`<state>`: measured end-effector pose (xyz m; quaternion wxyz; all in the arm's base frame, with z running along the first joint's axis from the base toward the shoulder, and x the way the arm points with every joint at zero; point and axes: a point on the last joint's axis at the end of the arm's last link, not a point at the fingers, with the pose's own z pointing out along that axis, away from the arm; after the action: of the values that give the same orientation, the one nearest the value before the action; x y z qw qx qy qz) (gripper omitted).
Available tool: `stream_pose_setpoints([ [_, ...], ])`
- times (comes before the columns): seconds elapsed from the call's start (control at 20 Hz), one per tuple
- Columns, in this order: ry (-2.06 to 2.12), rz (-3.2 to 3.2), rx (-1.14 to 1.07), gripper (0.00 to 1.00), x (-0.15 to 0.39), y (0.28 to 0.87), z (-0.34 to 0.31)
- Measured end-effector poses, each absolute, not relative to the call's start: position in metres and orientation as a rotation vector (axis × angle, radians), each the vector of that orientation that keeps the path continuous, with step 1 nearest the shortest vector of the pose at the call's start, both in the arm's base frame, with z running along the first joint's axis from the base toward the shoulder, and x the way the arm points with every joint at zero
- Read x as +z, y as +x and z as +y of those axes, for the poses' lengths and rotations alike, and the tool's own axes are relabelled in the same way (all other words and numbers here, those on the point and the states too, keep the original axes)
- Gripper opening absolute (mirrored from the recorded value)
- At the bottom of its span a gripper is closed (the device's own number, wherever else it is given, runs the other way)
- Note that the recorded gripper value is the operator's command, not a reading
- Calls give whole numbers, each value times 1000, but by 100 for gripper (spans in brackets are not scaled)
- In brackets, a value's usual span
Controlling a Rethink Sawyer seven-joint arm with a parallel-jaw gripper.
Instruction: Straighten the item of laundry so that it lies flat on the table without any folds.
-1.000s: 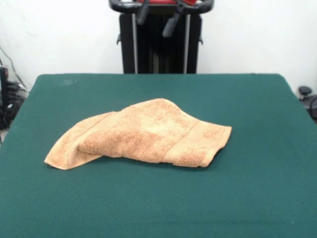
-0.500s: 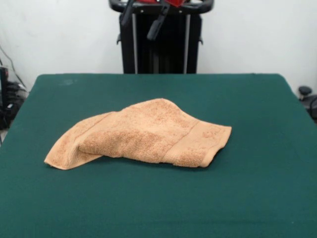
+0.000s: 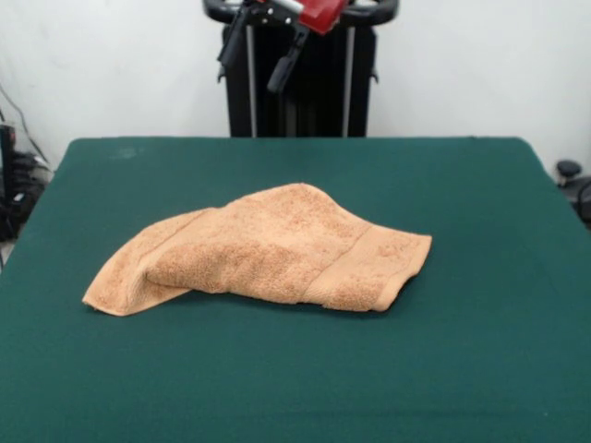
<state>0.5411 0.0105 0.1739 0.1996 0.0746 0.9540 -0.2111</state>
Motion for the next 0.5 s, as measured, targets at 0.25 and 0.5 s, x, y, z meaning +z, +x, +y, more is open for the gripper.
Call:
stream_pose_setpoints([
  [0.25, 204, 2680, -598, 100, 167, 539, 10],
  [0.5, 204, 2692, -606, 100, 161, 537, 8],
])
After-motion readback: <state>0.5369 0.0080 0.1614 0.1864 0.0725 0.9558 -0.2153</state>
